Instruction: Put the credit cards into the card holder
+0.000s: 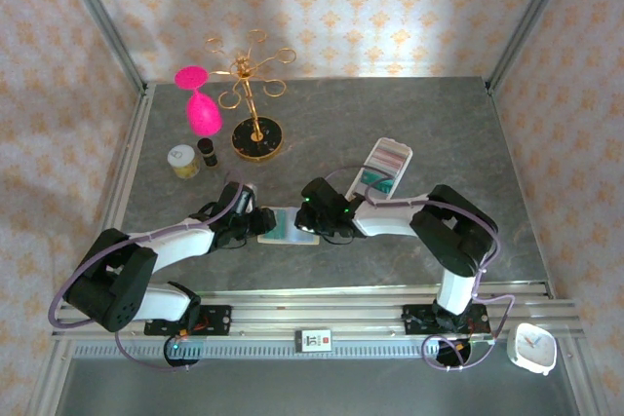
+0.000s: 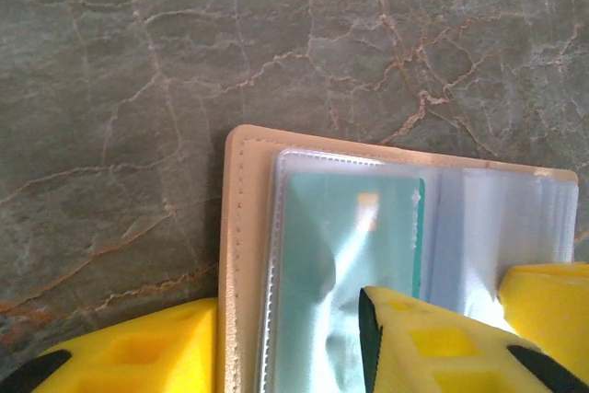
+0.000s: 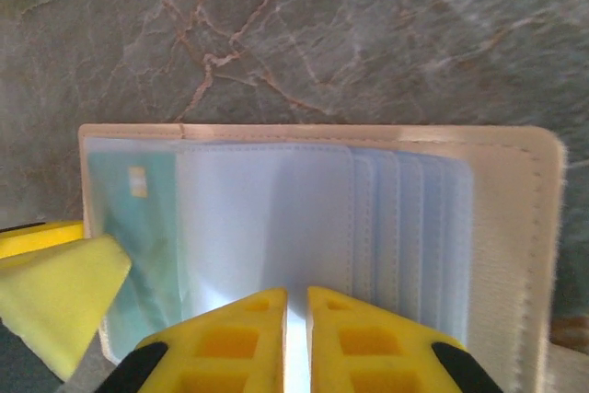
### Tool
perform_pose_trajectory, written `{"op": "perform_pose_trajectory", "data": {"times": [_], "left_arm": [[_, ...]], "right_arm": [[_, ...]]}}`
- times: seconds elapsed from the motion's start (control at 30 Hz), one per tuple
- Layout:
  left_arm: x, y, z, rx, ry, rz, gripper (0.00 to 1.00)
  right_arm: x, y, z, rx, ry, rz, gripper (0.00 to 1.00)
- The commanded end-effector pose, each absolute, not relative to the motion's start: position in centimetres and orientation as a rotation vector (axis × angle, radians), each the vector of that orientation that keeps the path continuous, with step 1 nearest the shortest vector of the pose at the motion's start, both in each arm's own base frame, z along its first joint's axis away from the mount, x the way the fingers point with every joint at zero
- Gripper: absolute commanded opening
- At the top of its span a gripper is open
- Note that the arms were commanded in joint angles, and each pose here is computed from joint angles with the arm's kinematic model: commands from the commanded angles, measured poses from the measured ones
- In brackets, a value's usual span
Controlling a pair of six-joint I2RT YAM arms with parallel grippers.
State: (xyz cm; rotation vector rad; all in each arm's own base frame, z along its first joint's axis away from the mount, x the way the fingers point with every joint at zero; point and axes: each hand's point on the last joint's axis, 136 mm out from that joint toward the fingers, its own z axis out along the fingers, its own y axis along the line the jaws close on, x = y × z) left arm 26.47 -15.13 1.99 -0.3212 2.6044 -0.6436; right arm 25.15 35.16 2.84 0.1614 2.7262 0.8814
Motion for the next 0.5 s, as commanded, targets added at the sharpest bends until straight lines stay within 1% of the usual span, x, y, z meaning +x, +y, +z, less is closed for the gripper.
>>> {"op": "perform_pose_trajectory", "data": {"times": [0.0,0.07,0.13,0.23,0.27,0.33,0.4,0.47], "left_arm": [[23.2,-14.0,-0.2,-0.380,2.756,-0.580,0.45],[23.8,-13.9,0.9,-0.405,2.720,-0.596,0.46],[24.2,-14.2,2.0,-0.403,2.693,-0.623,0.50],[24.6,-14.0,3.5,-0.412,2.659,-0.623,0.50],[24.8,-13.9,4.0,-0.421,2.640,-0.622,0.50],[25.2,-14.0,4.9,-0.432,2.603,-0.643,0.45],[25.5,-14.3,5.7,-0.436,2.580,-0.681,0.40],[25.7,-15.1,6.4,-0.426,2.572,-0.742,0.37]], "right_arm": [[24.9,36.2,2.3,0.174,2.744,0.924,0.13],[24.9,36.4,2.4,0.182,2.739,0.950,0.12],[24.9,36.6,2.5,0.193,2.730,0.976,0.11],[25.0,36.9,2.8,0.204,2.713,1.011,0.11],[25.1,37.0,2.9,0.207,2.709,1.016,0.10],[25.1,37.1,3.0,0.215,2.702,1.032,0.10],[25.1,37.2,3.0,0.221,2.697,1.047,0.10],[25.1,37.4,2.9,0.225,2.697,1.057,0.09]]}}
